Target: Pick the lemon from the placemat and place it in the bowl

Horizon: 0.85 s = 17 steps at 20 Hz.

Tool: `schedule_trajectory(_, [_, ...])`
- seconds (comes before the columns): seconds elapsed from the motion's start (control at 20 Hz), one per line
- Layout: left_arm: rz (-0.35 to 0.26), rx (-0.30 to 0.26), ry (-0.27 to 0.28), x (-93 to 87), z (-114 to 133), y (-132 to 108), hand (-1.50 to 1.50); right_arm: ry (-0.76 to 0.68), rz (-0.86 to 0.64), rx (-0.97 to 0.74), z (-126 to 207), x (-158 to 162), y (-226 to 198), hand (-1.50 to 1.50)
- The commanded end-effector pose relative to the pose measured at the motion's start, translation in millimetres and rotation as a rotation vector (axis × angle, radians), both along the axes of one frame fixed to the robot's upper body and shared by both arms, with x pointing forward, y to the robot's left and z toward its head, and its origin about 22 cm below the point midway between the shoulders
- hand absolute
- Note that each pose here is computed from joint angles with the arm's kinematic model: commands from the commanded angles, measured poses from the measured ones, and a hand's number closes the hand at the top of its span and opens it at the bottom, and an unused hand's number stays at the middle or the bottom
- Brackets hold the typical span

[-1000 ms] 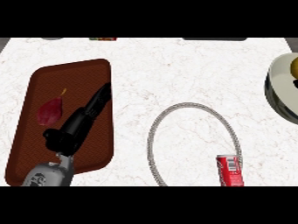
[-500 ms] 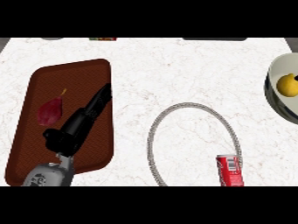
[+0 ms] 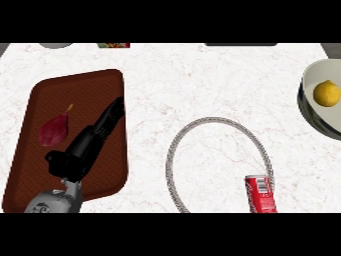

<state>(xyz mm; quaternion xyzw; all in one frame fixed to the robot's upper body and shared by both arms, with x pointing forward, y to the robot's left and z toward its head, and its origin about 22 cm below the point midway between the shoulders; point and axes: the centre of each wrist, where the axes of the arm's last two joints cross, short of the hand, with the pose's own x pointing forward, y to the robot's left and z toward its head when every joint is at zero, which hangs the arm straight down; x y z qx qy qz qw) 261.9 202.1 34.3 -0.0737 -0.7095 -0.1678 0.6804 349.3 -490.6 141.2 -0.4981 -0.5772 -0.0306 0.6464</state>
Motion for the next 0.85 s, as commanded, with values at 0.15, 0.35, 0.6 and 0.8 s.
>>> schedule_trajectory(0.15, [0.007, -0.002, 0.003, 7.9, 12, 11, 0.00, -0.127, -0.133, 0.093, 2, -70, -72, -1.50])
schedule_trajectory(0.35, [-0.006, -0.001, 0.016, -4.4, -5, 19, 0.00, -0.180, -0.146, 0.118, 4, -123, -110, -1.50])
schedule_trajectory(0.6, [-0.002, -0.007, 0.003, 12.4, 5, 30, 0.00, -0.173, -0.146, 0.118, -7, -186, -141, -1.50])
schedule_trajectory(0.8, [0.004, -0.002, 0.000, 5.2, -10, 14, 0.00, -0.173, -0.100, 0.154, -13, -224, -154, -1.50])
